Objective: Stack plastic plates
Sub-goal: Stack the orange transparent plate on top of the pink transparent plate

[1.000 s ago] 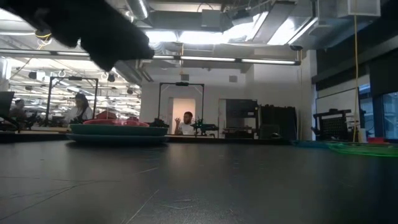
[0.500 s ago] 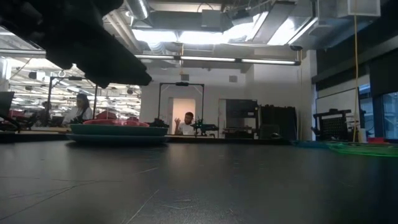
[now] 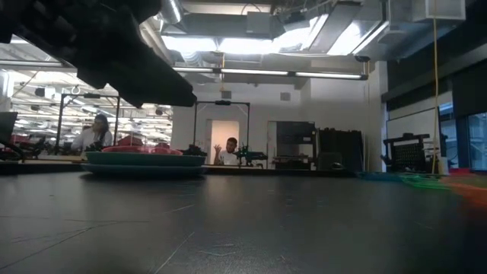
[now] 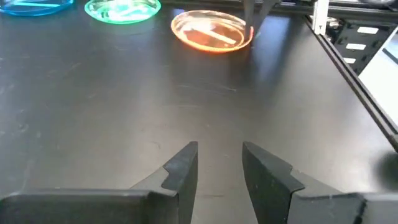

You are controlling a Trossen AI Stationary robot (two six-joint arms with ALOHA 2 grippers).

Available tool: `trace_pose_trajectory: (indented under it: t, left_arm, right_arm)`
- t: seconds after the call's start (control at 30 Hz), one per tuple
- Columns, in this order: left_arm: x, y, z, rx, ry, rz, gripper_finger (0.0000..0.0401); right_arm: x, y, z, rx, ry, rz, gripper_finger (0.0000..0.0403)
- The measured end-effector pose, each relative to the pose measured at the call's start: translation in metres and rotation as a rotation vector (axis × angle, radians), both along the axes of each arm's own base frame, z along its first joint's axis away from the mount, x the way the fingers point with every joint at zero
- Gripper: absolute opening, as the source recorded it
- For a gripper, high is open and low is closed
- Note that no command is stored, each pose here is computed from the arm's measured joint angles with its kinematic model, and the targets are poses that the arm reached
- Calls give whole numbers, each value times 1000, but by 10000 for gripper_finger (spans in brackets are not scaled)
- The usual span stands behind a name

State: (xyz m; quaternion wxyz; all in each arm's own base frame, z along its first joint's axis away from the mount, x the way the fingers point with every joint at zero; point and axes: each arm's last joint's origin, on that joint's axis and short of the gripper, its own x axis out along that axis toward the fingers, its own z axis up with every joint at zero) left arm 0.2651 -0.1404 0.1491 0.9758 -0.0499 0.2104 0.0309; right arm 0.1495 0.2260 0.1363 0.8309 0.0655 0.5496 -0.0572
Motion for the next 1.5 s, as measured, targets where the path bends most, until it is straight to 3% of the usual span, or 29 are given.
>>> trace_pose_trajectory:
  t: [0.17, 0.47, 0.57, 0.7, 0.8, 1.0, 1.17, 1.3, 1.5]
  left_arm:
    - [-1, -4, 1, -11, -9, -18, 119]
    - [-11, -21, 1, -42, -11, -70, 119]
    - [-14, -24, 1, -41, -10, -84, 119]
    - [-15, -26, 1, -40, -8, -91, 119]
    - [-15, -26, 1, -39, -8, -90, 119]
    - [-8, -19, 3, -34, -5, -97, 119]
    - [6, -21, 13, 13, -34, -132, 119]
    - [27, -26, 14, 104, -22, -164, 119]
    - [65, -28, 2, 204, 56, -182, 119]
  right_arm:
    - [25, -3, 3, -36, -117, 149, 9]
    - [94, -23, 3, -132, -359, 364, 2]
    - [114, -33, -5, -138, -391, 370, 4]
    - [134, -48, -14, -82, -421, 283, 4]
    - [142, -57, -17, -38, -417, 252, 24]
    - [144, -62, -12, -69, -422, 308, 117]
    - [134, -61, 17, -93, -465, 370, 179]
    - [116, -50, 34, -102, -477, 412, 196]
    - [87, -39, 25, -127, -498, 337, 197]
